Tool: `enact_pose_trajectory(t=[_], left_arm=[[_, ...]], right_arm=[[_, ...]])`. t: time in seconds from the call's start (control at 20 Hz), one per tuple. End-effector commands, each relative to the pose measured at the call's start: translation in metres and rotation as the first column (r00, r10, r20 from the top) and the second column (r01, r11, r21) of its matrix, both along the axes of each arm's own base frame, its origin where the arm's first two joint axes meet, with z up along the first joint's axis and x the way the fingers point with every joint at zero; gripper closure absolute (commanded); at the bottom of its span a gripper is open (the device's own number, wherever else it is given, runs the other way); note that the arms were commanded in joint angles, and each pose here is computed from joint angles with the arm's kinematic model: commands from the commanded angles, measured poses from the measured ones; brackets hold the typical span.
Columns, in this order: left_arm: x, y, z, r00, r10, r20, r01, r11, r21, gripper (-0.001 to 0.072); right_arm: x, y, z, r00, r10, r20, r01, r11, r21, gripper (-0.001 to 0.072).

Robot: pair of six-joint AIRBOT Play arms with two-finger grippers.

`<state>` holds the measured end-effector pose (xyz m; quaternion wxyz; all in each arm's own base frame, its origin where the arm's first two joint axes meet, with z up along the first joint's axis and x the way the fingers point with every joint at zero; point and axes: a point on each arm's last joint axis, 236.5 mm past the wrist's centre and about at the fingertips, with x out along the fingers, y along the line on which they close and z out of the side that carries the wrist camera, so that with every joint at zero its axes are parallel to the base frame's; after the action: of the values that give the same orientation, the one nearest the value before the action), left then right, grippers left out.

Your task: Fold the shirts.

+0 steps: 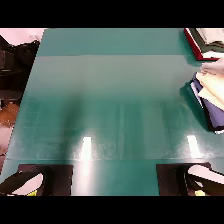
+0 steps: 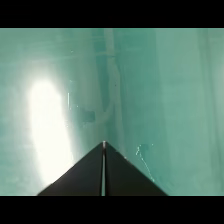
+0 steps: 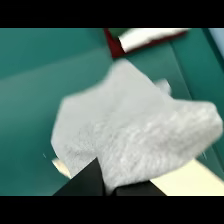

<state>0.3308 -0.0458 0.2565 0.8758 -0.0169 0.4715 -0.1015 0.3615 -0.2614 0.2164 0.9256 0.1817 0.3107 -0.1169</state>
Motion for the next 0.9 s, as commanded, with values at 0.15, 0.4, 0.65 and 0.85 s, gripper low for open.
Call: enact_pose_trajectory(t=[0.15,0.4,0.65,0.85], left_arm=[[0.0,0.0,0.0,1.0,-0.01,0.002,0.01,1.0,0.007,0.0684],[0.0,0.0,0.0,1.0,-0.009,0.004,0.009,1.0,0.007,0.0683],[0.002,0.0,0.001,1.0,-0.007,0.01,0.007,1.0,0.006,0.0683],[0.002,0.0,0.001,1.0,-0.006,0.014,0.006,1.0,0.005,0.0683]], right_arm=[[-0.102,-0.016,-0.089,0.923,-0.253,-0.29,0.3,0.945,0.132,0.0679],[-0.136,-0.014,-0.116,0.883,-0.32,-0.344,0.403,0.893,0.202,0.0297],[-0.121,-0.004,-0.085,0.908,-0.347,-0.233,0.398,0.888,0.229,0.0301],[-0.053,0.062,-0.025,0.982,-0.188,0.017,0.171,0.926,0.337,0.0301]])
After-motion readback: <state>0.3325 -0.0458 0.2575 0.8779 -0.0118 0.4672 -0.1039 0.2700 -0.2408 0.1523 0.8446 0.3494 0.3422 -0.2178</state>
